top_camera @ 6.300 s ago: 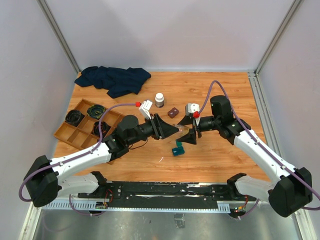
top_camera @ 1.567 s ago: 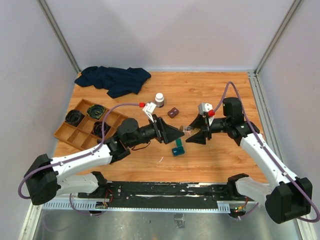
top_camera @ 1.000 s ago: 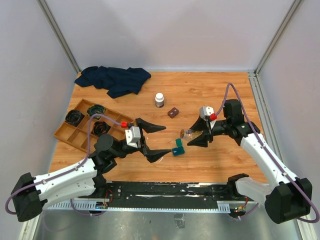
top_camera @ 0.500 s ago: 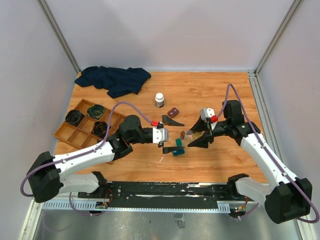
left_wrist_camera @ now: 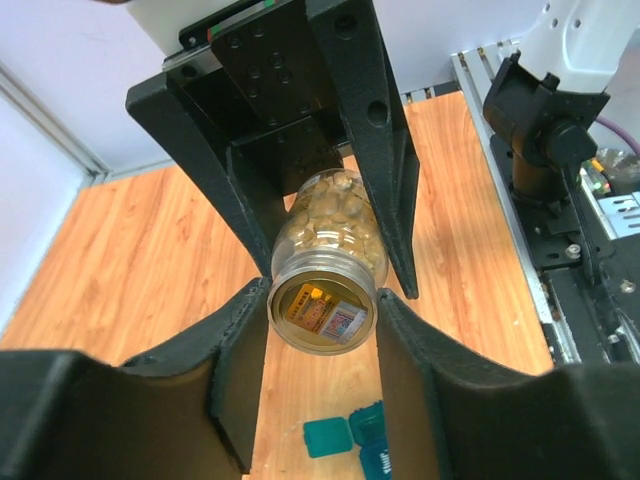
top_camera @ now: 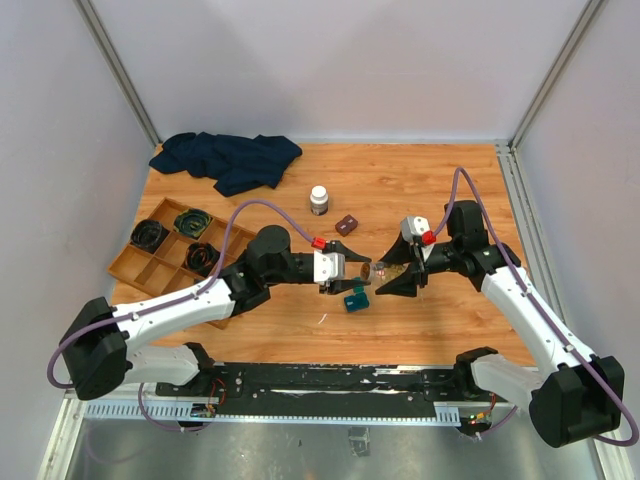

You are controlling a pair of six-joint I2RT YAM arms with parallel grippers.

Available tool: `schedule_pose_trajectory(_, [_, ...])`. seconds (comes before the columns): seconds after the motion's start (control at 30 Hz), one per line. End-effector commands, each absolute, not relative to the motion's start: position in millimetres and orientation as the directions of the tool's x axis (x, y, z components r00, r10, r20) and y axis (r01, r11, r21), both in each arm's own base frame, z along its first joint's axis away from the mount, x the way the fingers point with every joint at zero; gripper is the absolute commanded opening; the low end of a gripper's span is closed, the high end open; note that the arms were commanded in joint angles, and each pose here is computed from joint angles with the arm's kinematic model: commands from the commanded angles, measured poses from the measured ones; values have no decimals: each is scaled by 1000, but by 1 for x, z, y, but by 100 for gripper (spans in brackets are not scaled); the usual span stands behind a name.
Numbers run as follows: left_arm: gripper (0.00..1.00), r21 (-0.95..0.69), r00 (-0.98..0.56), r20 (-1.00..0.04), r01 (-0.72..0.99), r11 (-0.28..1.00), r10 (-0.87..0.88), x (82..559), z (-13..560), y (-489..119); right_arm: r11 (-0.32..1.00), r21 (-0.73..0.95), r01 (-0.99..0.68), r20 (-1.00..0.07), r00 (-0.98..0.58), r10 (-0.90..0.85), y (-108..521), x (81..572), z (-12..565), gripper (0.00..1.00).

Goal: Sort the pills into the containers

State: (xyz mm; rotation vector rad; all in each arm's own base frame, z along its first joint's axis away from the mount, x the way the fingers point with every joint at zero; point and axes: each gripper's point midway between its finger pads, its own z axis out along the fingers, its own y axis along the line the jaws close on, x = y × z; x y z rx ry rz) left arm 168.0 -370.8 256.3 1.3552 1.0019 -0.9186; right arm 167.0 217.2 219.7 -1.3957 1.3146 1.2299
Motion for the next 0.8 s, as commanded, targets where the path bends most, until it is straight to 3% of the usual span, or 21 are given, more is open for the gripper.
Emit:
schedule_pose_trajectory(0.0, [32,322,322,-947,947,10,15,166,265,-375,-106,21,-994,-989,-5,-146,216,169,229,1])
schedule_pose_trajectory(0.1, [13,294,294,-956,956,13,17,166,265,-376,-103,21,-994,-989,-5,-149,215,169,229,1])
schedule_pose_trajectory(0.23, [1,129,129,-992,991,38,0,167,269,-377,-86,20,-996,-987,-6,-162,215,172,228,1])
schedule_pose_trajectory(0.37, [0,-212,-209,-977,971,108,-39,171,271,-383,-36,34,-999,-981,-26,-195,211,182,224,1])
schedule_pose_trajectory(0.47, [0,-503,-490,-864,850,159,-113,176,274,-387,-7,46,-999,-978,-43,-205,209,188,222,1])
schedule_pose_trajectory(0.53, [0,-681,-653,-732,704,202,-194,183,271,-386,12,51,-999,-977,-53,-209,208,192,222,1])
schedule_pose_trajectory(0.67, [0,-816,-754,-578,523,248,-312,192,263,-383,29,60,-998,-974,-65,-219,207,195,219,1])
schedule_pose_trajectory(0.77, [0,-834,-749,-552,487,260,-366,197,267,-383,39,68,-997,-971,-75,-227,207,197,216,1])
